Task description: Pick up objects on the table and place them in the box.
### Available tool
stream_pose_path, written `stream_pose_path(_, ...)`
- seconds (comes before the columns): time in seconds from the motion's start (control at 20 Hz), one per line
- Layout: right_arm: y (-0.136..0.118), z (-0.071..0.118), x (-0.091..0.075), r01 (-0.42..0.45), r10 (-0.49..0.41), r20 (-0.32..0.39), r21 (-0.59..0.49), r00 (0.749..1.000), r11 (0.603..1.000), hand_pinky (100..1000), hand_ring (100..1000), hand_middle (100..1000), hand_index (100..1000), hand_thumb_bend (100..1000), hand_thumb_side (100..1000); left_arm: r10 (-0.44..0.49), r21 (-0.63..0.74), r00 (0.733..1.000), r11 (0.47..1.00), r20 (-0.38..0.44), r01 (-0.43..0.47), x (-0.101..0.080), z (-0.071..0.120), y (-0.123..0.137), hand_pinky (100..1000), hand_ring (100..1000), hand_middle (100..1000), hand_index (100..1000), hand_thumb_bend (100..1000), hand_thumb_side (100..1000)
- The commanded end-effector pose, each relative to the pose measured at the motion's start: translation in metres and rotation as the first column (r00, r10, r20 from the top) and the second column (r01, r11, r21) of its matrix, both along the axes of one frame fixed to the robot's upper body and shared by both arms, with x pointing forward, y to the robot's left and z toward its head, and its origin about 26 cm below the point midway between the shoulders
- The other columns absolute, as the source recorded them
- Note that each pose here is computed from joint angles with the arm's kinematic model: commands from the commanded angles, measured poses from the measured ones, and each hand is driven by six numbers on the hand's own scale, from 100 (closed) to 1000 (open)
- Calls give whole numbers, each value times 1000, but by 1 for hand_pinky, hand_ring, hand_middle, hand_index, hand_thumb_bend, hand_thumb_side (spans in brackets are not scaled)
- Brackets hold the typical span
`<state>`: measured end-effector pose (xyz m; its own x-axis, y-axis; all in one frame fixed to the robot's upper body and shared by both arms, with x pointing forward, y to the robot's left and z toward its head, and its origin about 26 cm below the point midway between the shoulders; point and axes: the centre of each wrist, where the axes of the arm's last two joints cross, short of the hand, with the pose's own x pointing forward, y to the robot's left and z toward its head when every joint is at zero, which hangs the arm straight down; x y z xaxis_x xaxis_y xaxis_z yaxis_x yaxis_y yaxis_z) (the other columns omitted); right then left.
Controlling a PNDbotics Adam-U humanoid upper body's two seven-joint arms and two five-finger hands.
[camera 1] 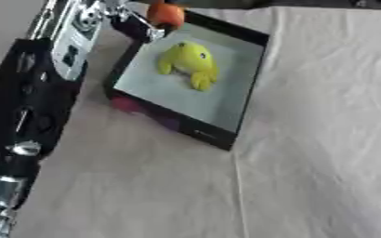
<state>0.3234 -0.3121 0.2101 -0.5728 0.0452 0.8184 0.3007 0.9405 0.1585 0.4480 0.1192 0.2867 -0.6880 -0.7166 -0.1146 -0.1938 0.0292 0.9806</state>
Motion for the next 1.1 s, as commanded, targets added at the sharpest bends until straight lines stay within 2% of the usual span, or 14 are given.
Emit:
stream_pose_path(0.05,-3,12,-3,9,-8,40,-9,999,1000,925,900,925,850,684,380,1,-23,1000,1000,28,0,-1,7,-4,743,644,638,558,264,100)
stream_pose_path(0.25,-4,13,-3,15,-14,41,-10,999,1000,925,900,925,850,690,372,0,-7,1000,1000,-1,0,1,-1,-7,744,643,638,576,266,100)
stream_pose_path(0.4,-4,13,-3,12,-11,38,-17,999,1000,925,901,926,850,689,372,-3,-2,998,1000,-62,3,5,-16,-8,748,645,643,592,281,100)
stream_pose_path(0.5,-3,14,-3,9,-8,41,-17,999,1000,925,901,926,850,689,373,-7,5,995,1000,-103,7,7,-25,-8,755,655,656,649,319,100)
stream_pose_path(0.8,-3,13,-3,9,-8,38,-15,999,1000,925,901,926,850,689,371,-16,38,989,999,-145,21,8,-33,-6,842,756,786,871,608,447)
stream_pose_path(0.95,-3,13,-3,9,-8,35,-15,999,1000,925,901,926,850,689,372,-7,40,993,999,-117,12,7,-27,-3,849,764,795,894,725,503)
stream_pose_path(1.1,-4,14,-4,10,-10,37,-13,999,1000,925,901,926,850,688,373,3,24,997,1000,-81,-1,5,-20,0,849,761,793,895,742,494)
